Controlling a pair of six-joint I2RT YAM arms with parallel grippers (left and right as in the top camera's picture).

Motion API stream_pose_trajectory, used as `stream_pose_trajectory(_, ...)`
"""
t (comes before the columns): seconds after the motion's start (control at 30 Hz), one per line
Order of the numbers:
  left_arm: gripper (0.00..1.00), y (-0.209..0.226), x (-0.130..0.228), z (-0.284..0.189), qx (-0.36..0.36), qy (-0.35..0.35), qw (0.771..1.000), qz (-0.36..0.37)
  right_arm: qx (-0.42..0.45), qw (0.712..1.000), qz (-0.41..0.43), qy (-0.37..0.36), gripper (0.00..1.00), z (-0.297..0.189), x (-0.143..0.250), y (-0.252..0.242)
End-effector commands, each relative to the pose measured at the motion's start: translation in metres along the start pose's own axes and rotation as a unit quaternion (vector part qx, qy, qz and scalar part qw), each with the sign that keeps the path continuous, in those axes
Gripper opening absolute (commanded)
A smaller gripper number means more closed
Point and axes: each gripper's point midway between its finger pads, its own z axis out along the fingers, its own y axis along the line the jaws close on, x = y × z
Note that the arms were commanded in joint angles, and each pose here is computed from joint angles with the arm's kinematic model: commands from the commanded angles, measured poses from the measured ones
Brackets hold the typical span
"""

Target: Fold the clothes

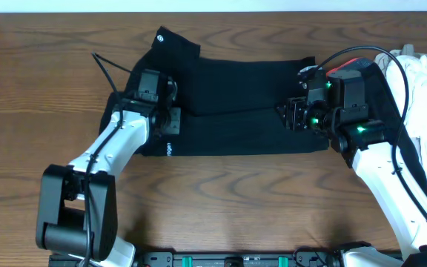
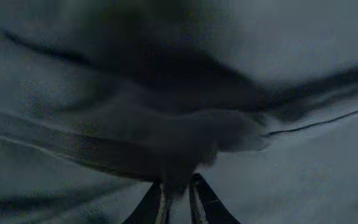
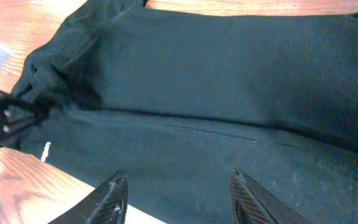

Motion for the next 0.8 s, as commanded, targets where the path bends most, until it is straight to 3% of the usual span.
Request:
stream_pose_trajectory(0.0,0.14,0.003,-0.015,-0.006,-0.014,-0.024,1.0,0.0,0.011,1.0,-0.009,-0.005,0.51,-0.002,-0.004,-0.004)
stream_pose_trajectory(0.1,0.17,0.003,-0.019,-0.002,-0.014,-0.032,0.999,0.001,0.012,1.0,-0.008,-0.004,0.51,-0.002,-0.004,-0.004)
stream_pose_trajectory(0.23,0.44,0.002,-0.028,0.0,-0.012,-0.049,0.999,0.001,0.012,1.0,-0.007,0.0,0.5,-0.002,-0.002,-0.004)
stream_pose_trajectory(0.37,0.52,0.001,-0.048,-0.008,-0.01,-0.077,0.997,0.001,0.013,1.0,-0.004,0.007,0.5,-0.002,0.002,-0.005)
stream_pose_trajectory(0.53,0.55,-0.006,-0.083,-0.037,-0.006,-0.102,0.995,0.002,0.014,1.0,-0.001,0.014,0.52,-0.002,0.005,-0.005)
stream_pose_trajectory(0.63,0.55,-0.005,-0.075,-0.05,-0.011,-0.065,0.998,-0.001,0.016,1.0,0.002,0.023,0.54,-0.002,0.01,-0.006)
stream_pose_trajectory(0.67,0.54,-0.003,-0.064,-0.05,-0.014,-0.041,0.999,-0.006,0.017,1.0,0.003,0.026,0.54,-0.002,0.011,-0.006)
stream_pose_trajectory(0.77,0.37,0.001,-0.025,-0.045,-0.025,0.035,0.999,-0.026,0.02,0.999,0.007,0.036,0.55,-0.003,0.016,-0.008)
